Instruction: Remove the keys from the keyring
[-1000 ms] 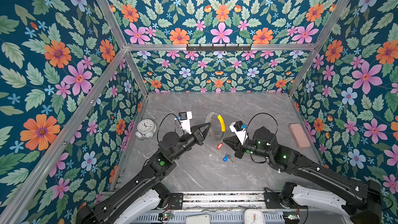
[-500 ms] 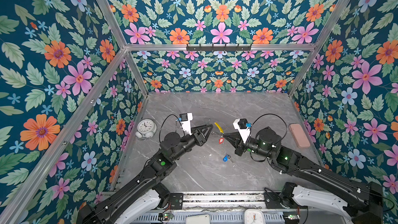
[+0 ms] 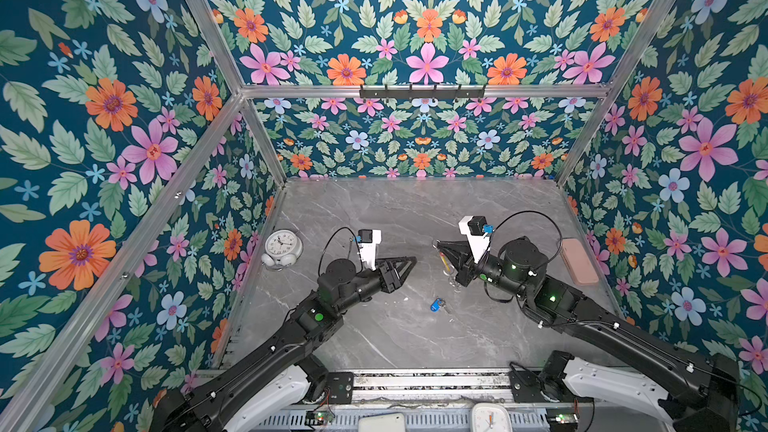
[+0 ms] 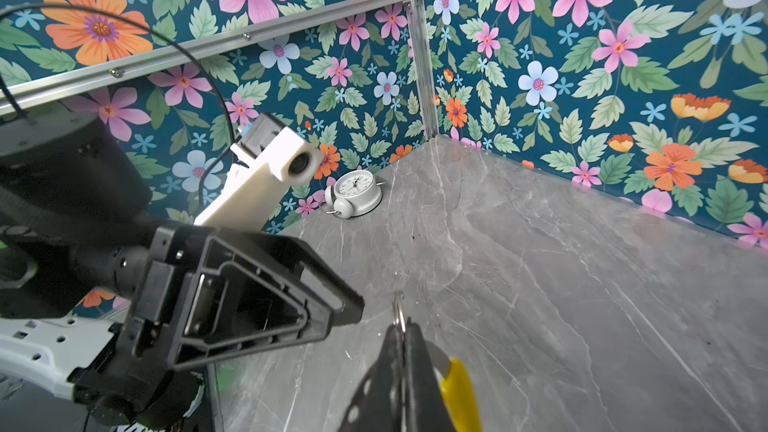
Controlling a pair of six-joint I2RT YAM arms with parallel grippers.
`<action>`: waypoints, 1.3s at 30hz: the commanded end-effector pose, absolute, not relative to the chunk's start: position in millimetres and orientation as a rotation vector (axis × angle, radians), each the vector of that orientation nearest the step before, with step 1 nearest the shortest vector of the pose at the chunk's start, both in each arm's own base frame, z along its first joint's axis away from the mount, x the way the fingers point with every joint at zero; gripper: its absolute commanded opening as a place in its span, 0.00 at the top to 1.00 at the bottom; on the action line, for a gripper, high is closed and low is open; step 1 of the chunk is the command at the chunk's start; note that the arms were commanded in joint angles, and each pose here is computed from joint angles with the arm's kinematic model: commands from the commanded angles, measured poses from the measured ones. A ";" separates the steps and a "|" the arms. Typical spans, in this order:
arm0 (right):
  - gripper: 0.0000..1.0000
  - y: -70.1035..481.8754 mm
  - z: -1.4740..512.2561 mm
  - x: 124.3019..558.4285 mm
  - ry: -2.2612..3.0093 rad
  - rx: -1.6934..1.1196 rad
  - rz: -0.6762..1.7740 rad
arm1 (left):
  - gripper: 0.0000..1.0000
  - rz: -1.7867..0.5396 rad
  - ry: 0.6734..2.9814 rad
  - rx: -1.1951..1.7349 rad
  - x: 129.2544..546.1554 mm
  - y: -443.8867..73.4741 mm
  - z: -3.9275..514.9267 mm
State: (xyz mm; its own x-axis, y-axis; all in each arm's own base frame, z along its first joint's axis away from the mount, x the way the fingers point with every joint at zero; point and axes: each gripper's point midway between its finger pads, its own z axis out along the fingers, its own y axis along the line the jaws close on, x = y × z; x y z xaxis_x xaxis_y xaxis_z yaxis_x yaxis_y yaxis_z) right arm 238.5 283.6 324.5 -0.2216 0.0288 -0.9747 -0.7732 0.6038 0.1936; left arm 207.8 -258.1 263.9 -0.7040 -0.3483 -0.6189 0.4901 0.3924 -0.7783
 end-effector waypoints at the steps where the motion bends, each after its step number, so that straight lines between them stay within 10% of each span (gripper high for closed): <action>1: 1.00 283.1 337.7 237.1 1.601 -0.640 0.872 | 0.50 -1.427 1.903 0.148 199.0 -257.0 262.0; 14: 1.00 290.6 327.8 198.7 1.625 -0.911 1.044 | 0.51 -1.217 1.732 0.586 172.2 -252.0 314.2; 39: 1.00 293.0 329.2 159.0 1.580 -1.059 1.356 | 0.72 -1.505 1.458 0.894 140.5 -293.1 348.8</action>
State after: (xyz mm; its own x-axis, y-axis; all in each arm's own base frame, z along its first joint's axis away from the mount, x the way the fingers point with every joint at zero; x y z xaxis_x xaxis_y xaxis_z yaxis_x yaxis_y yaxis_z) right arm 155.7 291.9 321.2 -0.3647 -0.1281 -0.9223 -0.9307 0.0783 0.3572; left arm 148.2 -292.1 335.2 -0.4270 -0.0682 -0.9017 0.8978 0.0866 -0.4317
